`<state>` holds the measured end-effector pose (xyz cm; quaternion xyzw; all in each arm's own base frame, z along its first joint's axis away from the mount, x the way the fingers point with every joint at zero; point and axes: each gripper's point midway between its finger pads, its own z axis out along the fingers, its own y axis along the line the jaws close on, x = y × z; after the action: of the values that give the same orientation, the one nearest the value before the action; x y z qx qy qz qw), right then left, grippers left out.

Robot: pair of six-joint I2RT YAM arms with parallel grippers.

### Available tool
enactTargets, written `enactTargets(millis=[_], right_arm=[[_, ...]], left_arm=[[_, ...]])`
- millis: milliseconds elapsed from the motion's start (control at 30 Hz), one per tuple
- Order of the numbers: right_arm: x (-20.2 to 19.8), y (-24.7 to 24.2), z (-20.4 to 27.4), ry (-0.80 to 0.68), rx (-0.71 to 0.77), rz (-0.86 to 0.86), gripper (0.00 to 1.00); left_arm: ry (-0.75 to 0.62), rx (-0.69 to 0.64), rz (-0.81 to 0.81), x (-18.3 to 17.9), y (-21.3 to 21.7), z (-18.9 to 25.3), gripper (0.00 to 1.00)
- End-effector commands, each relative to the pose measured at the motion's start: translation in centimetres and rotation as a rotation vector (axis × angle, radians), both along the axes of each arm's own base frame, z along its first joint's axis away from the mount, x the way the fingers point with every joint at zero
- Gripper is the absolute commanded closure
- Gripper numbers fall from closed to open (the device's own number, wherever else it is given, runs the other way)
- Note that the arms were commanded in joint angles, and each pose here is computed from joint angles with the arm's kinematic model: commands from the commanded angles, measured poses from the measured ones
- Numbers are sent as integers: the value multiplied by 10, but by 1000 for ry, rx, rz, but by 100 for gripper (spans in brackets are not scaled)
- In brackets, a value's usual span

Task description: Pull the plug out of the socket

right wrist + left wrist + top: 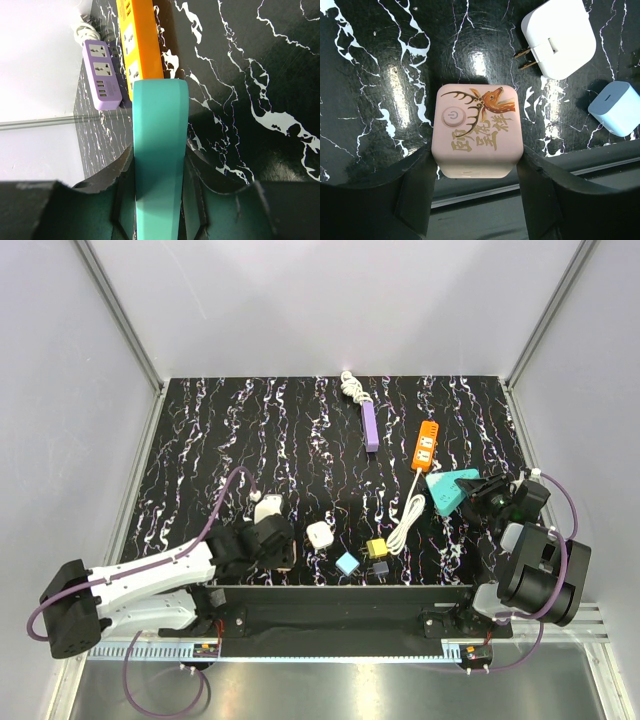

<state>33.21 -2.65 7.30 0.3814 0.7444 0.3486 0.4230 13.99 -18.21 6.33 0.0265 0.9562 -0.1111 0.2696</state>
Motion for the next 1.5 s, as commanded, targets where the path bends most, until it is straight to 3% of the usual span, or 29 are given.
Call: enactTargets(millis=[0,100,333,600,1133,1333,1433,1467], right_arm=[[-10,-4,-26,99,-25,-20,100],[-10,-4,-26,97,-25,-20,100],[-10,-5,-23,86,-38,-22,100],[3,-17,-12,76,-63,-54,100],[93,-62,28,-46,-17,-122,100],[106,-60,6,-25,20,-126,90],[119,-58,-4,-9,28,-114,79],[122,-58,-6,-3,31,-111,69]], left_arm=[[-67,-36,-8,12,-11,21,50],[-91,-37,-22,15,-11,26,38],[-150,-45,-46,20,-9,39,25],[-180,-98,-62,21,-14,47,23],[-282,-124,-73,31,-11,84,20],[-344,-163,-52,34,-6,102,21],[-351,-181,-41,32,-2,102,21],[-347,-186,-44,31,-2,100,21]])
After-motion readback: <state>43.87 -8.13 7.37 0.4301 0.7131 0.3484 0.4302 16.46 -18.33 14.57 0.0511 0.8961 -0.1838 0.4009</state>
